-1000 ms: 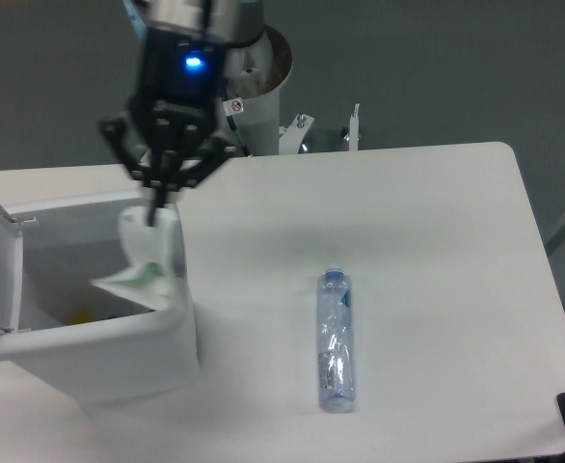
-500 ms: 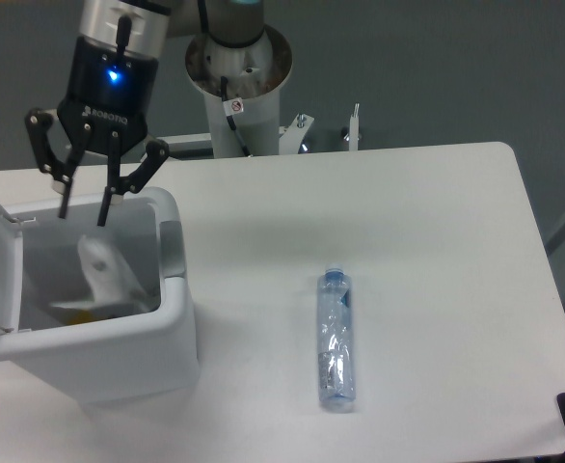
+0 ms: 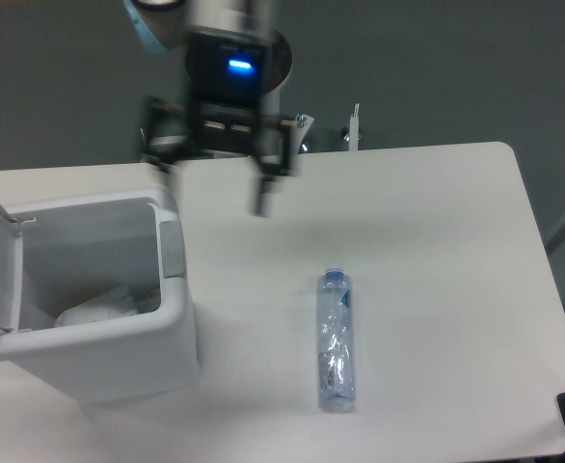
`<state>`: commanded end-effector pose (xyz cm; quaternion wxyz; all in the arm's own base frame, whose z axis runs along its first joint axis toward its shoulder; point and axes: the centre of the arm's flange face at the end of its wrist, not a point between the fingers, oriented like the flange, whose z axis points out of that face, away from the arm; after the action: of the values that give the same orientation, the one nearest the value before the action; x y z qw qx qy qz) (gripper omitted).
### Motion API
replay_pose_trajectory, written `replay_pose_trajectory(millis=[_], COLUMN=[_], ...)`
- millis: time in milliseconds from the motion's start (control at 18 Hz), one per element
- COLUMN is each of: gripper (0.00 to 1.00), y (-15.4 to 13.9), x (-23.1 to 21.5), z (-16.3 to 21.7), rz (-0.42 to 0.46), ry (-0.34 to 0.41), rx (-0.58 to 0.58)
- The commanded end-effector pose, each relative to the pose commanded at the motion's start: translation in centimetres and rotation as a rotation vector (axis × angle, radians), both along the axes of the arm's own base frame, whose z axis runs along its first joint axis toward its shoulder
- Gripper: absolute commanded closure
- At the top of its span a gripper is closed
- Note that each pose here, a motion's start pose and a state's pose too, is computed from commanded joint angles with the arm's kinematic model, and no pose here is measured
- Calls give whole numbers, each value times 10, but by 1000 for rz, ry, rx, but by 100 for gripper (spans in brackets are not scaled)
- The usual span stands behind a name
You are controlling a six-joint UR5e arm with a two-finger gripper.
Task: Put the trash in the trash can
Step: 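Move the gripper over the clear plastic bottle and lower it, then close the gripper around the bottle's cap end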
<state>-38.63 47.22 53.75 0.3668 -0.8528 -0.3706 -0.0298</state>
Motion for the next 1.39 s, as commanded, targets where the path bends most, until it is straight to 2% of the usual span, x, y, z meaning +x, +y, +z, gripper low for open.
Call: replay_pose_trajectory(millis=[111,222,278,500,833,1389], gripper=[0,0,0,0,0,0], y=[6,7,10,26,68,81], x=[-35,-59,-63,-76,-61,-48], z=[-43,-94,-112,-184,-281,-333], rz=[-64,-202,-241,-315,-375,-408], ry=[15,105,108,45,-43,-55], rx=[-67,-222,-251,-308,-417,-529])
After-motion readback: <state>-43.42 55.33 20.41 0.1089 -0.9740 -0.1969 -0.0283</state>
